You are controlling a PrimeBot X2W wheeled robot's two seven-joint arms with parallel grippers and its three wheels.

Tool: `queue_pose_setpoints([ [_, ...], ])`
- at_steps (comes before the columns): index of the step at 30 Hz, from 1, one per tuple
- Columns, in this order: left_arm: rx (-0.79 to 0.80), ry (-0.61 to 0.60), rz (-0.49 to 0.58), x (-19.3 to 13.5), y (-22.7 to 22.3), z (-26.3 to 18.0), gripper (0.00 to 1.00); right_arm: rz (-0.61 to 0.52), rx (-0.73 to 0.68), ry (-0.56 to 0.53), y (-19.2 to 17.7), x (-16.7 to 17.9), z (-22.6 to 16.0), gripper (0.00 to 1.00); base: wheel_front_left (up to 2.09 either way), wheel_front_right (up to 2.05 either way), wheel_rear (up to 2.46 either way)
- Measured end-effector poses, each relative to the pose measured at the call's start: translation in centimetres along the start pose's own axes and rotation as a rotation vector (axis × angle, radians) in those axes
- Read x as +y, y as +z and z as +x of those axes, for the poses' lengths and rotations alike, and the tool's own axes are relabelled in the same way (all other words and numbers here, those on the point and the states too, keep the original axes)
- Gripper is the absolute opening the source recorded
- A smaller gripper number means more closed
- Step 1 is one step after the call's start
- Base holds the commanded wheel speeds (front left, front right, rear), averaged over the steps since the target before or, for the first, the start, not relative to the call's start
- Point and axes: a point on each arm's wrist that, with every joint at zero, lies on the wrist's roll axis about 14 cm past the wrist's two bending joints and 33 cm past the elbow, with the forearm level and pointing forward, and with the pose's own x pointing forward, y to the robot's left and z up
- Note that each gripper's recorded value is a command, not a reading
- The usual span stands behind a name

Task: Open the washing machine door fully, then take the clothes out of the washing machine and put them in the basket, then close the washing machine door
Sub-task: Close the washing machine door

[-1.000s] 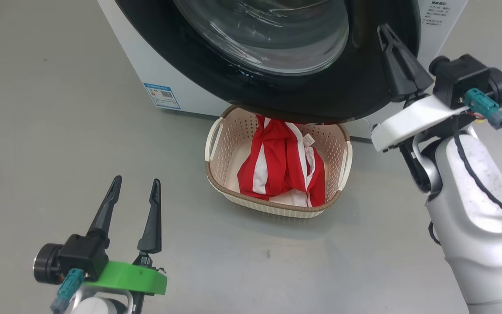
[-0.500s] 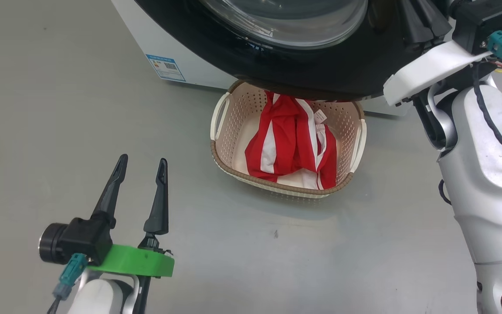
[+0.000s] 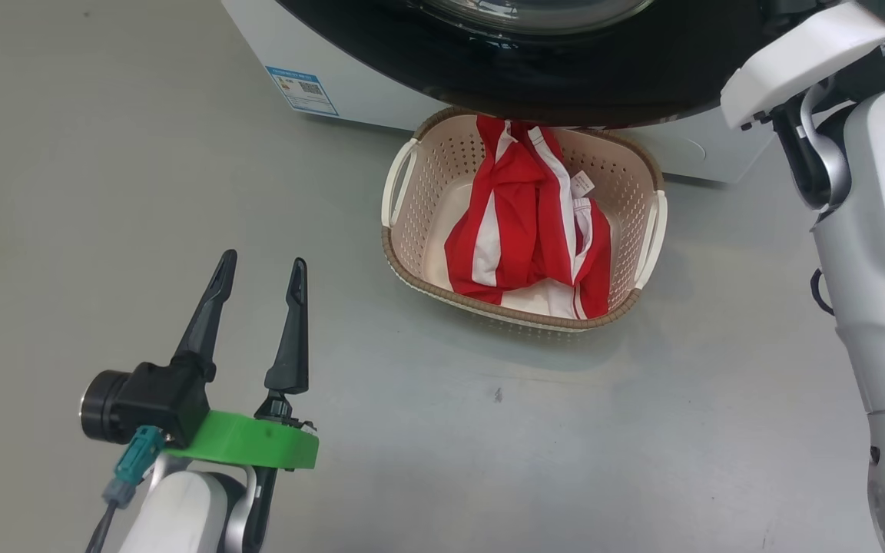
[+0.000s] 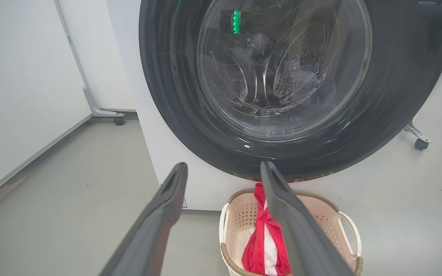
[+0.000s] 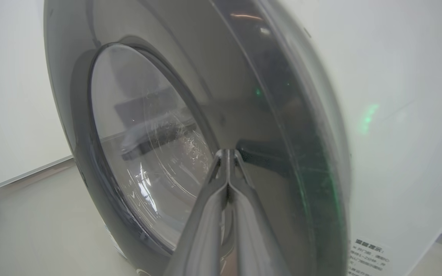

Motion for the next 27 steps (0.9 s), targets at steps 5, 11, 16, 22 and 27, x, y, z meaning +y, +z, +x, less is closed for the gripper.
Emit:
queue_pose_setpoints([
  [5, 0.003, -0.006, -0.006, -0.3, -0.2, 0.2, 1.00, -0.005, -0.006, -0.020, 0.4, -1.1, 1.0, 0.00, 0.00, 0.00, 0.00],
  [11, 0.000, 0.000, 0.000, -0.1, -0.1, 0.6, 1.00, -0.010, -0.028, -0.039, 0.9, -2.1, 2.1, 0.00, 0.00, 0.00, 0.00],
  [16, -0.007, 0.011, 0.002, 0.3, 0.1, 0.7, 1.00, -0.009, -0.042, -0.045, 1.2, -2.4, 2.6, 0.00, 0.00, 0.00, 0.00],
  [22, -0.027, 0.013, 0.002, 0.4, 0.7, 1.0, 1.00, -0.012, -0.035, -0.053, 0.8, -2.7, 2.5, 0.00, 0.00, 0.00, 0.00],
  [27, -0.040, 0.010, 0.011, 0.3, 1.1, 1.0, 1.00, -0.017, -0.039, -0.055, 0.8, -2.7, 2.3, 0.00, 0.00, 0.00, 0.00],
])
